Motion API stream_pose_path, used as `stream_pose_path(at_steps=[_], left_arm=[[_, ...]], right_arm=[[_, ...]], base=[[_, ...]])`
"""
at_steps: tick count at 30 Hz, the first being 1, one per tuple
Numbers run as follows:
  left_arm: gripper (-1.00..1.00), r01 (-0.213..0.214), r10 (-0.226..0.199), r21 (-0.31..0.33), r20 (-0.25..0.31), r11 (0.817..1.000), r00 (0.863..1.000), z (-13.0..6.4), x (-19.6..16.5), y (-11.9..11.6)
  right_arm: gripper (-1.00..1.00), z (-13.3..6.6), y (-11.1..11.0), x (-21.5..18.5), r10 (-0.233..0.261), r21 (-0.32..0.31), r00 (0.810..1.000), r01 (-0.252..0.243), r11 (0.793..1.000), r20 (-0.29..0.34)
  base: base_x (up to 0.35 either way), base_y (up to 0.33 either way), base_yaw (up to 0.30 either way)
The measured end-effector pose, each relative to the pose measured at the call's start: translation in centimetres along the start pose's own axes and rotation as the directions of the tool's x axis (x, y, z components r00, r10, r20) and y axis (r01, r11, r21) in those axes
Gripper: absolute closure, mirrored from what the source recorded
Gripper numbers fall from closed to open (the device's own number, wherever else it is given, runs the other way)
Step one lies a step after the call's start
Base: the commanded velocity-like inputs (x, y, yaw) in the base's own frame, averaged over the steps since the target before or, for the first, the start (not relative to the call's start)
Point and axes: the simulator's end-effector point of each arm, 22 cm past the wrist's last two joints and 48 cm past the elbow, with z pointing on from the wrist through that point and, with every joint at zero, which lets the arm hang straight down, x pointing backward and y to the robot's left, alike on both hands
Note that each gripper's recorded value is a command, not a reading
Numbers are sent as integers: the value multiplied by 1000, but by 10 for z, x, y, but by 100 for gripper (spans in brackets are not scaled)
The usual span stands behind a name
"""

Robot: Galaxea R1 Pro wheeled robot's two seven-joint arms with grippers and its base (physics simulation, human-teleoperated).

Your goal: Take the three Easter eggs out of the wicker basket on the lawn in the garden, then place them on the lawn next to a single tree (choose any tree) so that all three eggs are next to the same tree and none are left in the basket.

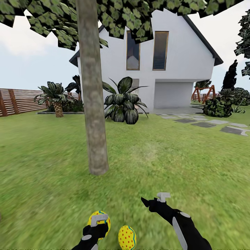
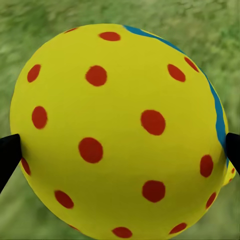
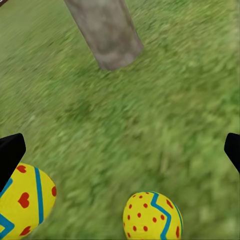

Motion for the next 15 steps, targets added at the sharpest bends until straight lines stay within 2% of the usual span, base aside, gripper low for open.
stream_pose_path(at_steps=[8,15], left_arm=[[100,0,0,0,0,1000,1000,8,17,1],[100,-1,1,-4,-29,1000,1000,14,31,3]], right_arm=[[-100,2,-7,18,-1,1,1000,1,1000,0],[-100,7,-12,31,11,5,1000,-10,1000,-25]], base=[[0,0,0],[0,0,0]])
